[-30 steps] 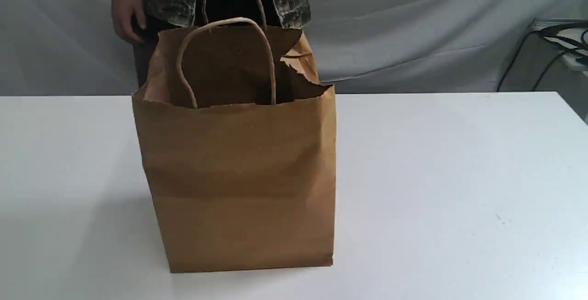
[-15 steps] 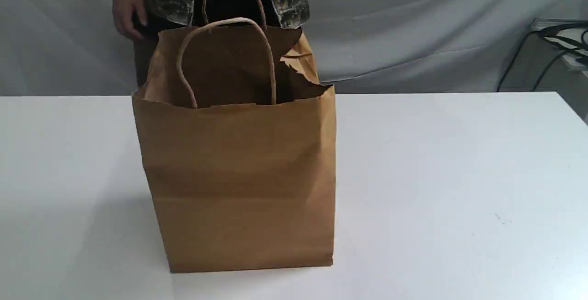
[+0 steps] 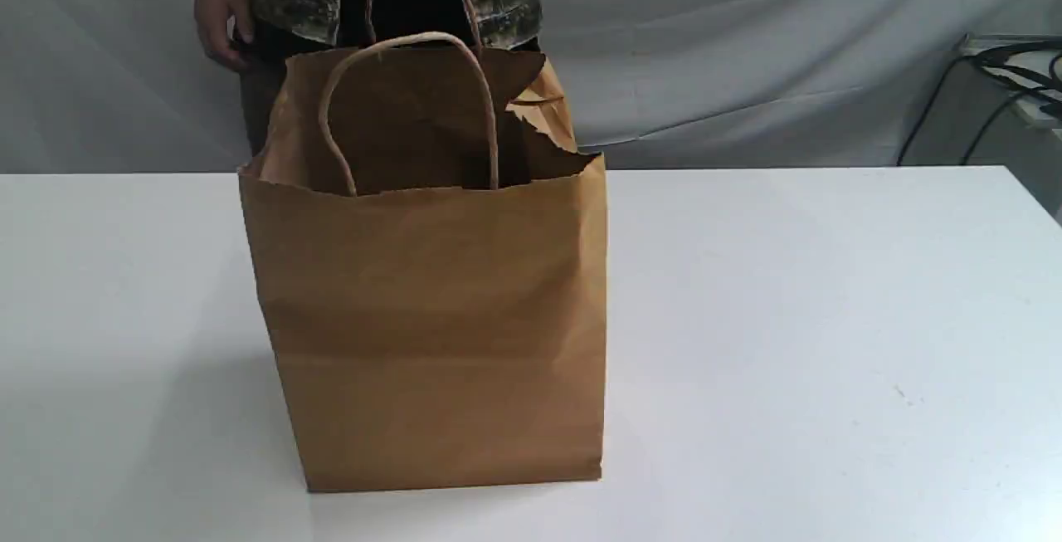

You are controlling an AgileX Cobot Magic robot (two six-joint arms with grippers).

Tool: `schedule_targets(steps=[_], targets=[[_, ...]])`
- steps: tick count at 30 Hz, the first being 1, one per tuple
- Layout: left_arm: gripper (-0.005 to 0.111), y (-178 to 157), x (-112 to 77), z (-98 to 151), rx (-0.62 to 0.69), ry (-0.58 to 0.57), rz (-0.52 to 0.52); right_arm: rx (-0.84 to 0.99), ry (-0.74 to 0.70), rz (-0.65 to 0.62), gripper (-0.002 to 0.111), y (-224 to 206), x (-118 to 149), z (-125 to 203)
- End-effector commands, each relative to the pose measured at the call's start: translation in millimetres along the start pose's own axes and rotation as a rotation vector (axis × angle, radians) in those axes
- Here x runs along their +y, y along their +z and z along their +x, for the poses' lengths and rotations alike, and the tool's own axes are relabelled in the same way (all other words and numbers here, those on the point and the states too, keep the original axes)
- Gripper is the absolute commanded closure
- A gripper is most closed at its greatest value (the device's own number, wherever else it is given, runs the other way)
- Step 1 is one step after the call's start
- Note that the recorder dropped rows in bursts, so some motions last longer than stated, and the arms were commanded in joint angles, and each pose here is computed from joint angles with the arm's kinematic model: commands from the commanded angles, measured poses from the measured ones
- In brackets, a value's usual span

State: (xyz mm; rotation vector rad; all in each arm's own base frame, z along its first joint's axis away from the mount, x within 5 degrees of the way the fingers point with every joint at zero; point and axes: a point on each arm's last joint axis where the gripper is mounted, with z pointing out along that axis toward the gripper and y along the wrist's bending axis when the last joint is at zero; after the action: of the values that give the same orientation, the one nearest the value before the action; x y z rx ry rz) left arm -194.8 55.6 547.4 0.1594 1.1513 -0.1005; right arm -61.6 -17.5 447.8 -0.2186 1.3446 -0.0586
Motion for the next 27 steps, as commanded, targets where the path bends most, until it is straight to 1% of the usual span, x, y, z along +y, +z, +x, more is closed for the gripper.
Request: schedule_targets(steps=[1, 5, 8, 12, 17, 19, 20, 21, 22, 27], targets=[[0.04, 8.0, -7.6, 13.8, 0.053, -0.024, 0.069, -0.015, -0.006, 0.043, 0.052, -9.5, -1.5, 12.7], [0.04, 19.8, -14.9, 43.3, 0.158, -0.037, 0.117, -0.02, 0.001, 0.055, 0.055, -17.3, -0.9, 22.6], [0.04, 31.3, -21.5, 76.2, 0.267, -0.048, 0.153, 0.0, -0.001, 0.051, 0.057, -15.5, 1.1, 31.7], [0.04, 50.5, -29.0, 110.4, 0.236, -0.088, 0.177, 0.06, 0.004, 0.038, 0.057, -3.1, 5.4, 48.2], [0.04, 79.1, -40.3, 164.7, 0.156, -0.203, 0.207, 0.1, 0.031, 0.022, 0.057, 16.5, 12.7, 72.7], [0.04, 92.0, -44.0, 189.7, 0.151, -0.259, 0.207, 0.096, 0.049, 0.017, 0.057, 24.5, 15.9, 82.4], [0.04, 98.9, -45.2, 201.6, 0.146, -0.285, 0.2, 0.088, 0.056, 0.012, 0.057, 30.3, 18.4, 89.7], [0.04, 102.7, -45.5, 208.0, 0.134, -0.301, 0.193, 0.085, 0.06, 0.008, 0.057, 34.3, 20.3, 95.3], [0.04, 109.1, -46.1, 222.6, 0.131, -0.322, 0.178, 0.079, 0.067, 0.004, 0.057, 38.1, 22.1, 100.9], [0.04, 125.6, -45.8, 279.3, 0.124, -0.344, 0.098, 0.048, 0.069, -0.024, 0.057, 59.3, 35.2, 142.2]])
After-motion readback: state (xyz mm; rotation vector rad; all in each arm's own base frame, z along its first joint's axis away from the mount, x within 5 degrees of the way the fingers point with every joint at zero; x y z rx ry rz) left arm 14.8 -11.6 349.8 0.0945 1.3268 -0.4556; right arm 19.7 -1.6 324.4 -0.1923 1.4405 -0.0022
